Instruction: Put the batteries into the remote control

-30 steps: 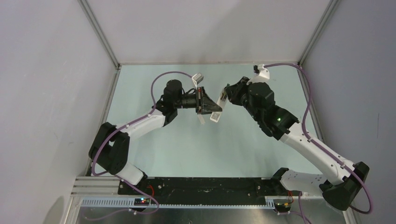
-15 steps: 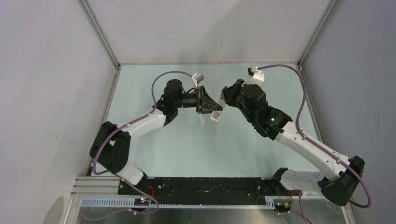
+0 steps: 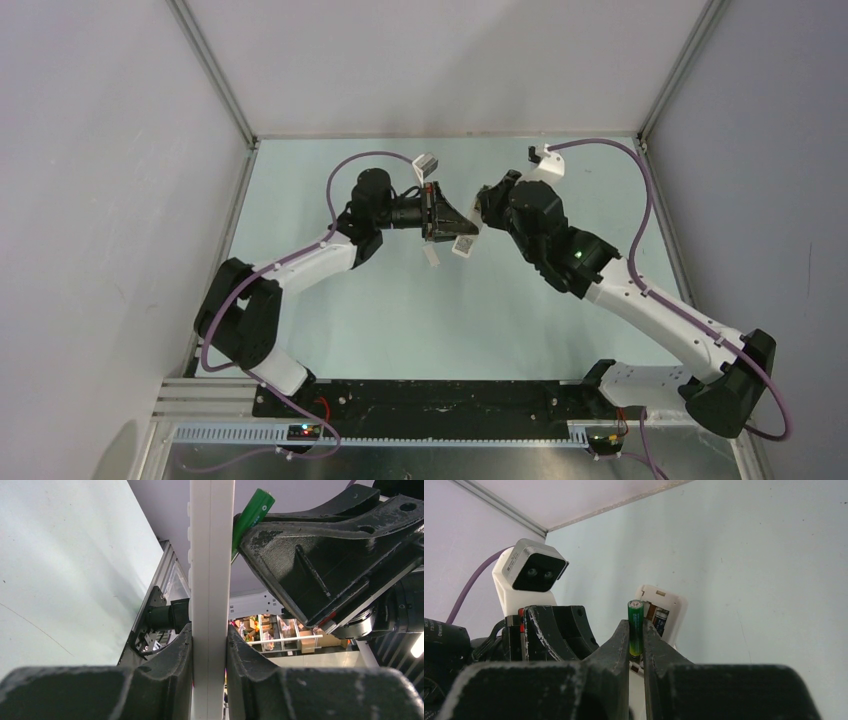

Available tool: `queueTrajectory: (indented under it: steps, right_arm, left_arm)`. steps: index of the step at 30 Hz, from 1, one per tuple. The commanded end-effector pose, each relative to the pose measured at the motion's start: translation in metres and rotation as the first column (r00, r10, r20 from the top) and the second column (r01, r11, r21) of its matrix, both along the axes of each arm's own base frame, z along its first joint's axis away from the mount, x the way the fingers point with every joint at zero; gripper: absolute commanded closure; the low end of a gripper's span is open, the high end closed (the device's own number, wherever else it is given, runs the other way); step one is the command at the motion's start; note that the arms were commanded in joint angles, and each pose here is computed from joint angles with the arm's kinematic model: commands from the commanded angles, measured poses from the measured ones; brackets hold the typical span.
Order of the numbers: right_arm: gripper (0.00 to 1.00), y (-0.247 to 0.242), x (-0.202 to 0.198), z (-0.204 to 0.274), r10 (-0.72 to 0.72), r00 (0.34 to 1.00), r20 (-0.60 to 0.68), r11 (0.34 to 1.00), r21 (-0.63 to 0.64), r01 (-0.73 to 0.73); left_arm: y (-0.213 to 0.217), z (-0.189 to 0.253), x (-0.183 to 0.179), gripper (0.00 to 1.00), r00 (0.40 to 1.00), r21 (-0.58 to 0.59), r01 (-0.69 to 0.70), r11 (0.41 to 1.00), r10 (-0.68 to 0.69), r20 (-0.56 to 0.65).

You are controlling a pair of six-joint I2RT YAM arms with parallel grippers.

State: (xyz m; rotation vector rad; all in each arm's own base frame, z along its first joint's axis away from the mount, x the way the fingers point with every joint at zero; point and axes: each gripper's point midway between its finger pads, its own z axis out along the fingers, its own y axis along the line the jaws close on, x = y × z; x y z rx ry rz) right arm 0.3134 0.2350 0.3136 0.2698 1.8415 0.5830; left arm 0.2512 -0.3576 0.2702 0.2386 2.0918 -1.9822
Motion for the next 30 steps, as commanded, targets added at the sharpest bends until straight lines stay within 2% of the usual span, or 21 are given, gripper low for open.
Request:
queueTrajectory:
  steps: [1,8,17,30]
  right_arm:
    - [0.94,-0.006,0.003,0.003,-0.047,0.999,0.012,0.999,-0.010,0.048]
    - [0.93,0.000,0.003,-0.002,-0.027,1.000,-0.001,1.000,-0.009,0.027]
    - [0.81,-0.003,-0.001,0.002,-0.034,0.999,-0.010,0.999,0.016,0.034]
    - [0.73,-0.013,-0.003,0.006,-0.070,0.997,-0.017,0.998,0.005,0.070]
  left_arm:
    - [-0.004,0.031,-0.003,1.00,0.997,-0.066,0.035,0.997,-0.030,0.076]
    - [-0.003,0.031,-0.004,1.00,0.996,-0.071,0.039,0.997,-0.034,0.077]
    - [-0.005,0.028,-0.001,1.00,0.997,-0.071,0.029,0.997,-0.023,0.078]
    - [-0.007,0.022,0.003,1.00,0.998,-0.065,0.019,0.998,-0.015,0.065]
